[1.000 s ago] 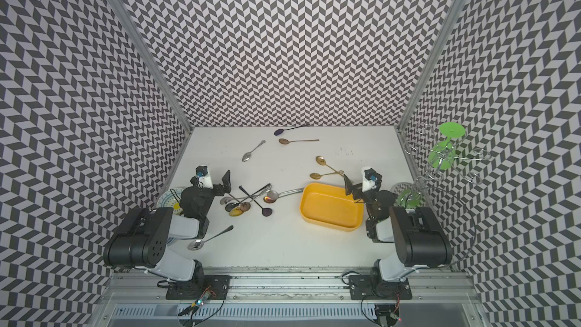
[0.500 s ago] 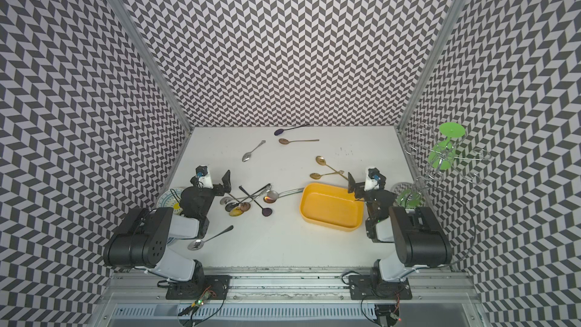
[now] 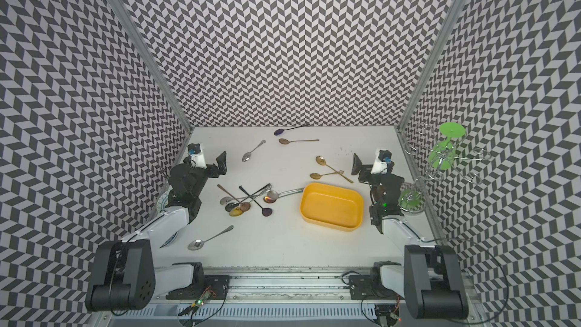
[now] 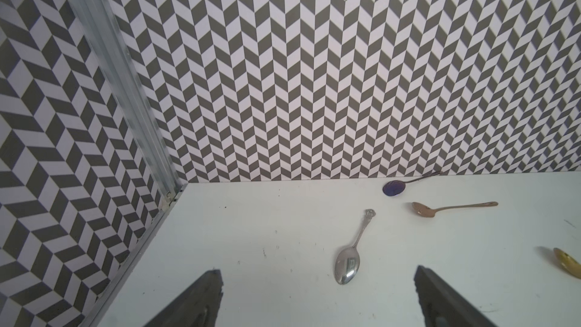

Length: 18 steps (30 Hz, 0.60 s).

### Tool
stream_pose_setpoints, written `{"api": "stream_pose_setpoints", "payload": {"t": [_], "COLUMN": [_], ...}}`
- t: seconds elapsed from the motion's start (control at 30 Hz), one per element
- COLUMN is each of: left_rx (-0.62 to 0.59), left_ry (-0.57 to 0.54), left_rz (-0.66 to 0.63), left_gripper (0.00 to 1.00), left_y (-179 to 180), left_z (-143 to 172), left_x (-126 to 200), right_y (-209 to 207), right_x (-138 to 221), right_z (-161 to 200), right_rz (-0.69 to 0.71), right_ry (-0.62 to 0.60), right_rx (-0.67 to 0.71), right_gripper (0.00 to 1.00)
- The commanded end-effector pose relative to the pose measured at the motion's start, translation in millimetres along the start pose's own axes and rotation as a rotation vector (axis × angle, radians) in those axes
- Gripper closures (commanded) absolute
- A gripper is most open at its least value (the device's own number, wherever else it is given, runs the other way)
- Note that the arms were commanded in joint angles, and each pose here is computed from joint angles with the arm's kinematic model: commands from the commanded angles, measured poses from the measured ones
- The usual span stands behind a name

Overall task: Put the spoon into the storage box
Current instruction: Pick up the storage box at the center of the board.

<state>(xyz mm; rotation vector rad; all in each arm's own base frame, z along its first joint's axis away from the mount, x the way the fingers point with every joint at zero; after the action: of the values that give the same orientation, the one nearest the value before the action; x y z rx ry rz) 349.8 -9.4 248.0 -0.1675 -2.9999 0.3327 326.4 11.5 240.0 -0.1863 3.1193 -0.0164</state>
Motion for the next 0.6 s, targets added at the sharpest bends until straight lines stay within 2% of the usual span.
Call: {"api": "stream_pose_setpoints", "payload": {"t": [0.0,0.1,0.23,0.57], "left_rx": [0.065,0.103,0.135,0.134], "left_ry": [0.163,0.245,0.304,0.314], "left_rz": [-0.004,-0.006,0.003,0.013], "left_gripper": [0.01,0.01,0.01,0.01], "left_y": [-7,-12,-16,-1], "left_z": [-7,-21,-24,-3], "left_x": [5,7,19,20], "right_y": [6,9,24,72], "right_x": [2,8,13,-17], "right_z": [-2,-13,-25,-10], "right_rz": [-0.037,-0.055,-0.182,-0.271], "right_ry": [0.086,0.090,0.082,0.394], "right_rx": [-0.197,-0.295,-0.279,-0.070], "right_gripper": [0.00,0.00,0.00,0.00]}}
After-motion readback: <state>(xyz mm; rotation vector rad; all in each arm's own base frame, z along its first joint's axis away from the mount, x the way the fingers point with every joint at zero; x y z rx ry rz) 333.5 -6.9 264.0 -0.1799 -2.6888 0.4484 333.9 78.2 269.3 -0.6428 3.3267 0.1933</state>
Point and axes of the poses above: each gripper's point midway between its finger pads, its own x axis back along the fingers, its own y axis along the line the jaws close on, z = x × y, the point moved 6 cm from there along x, back along the fingers, and after that the axes turned 11 degrees about x, right-handed, at the moved point
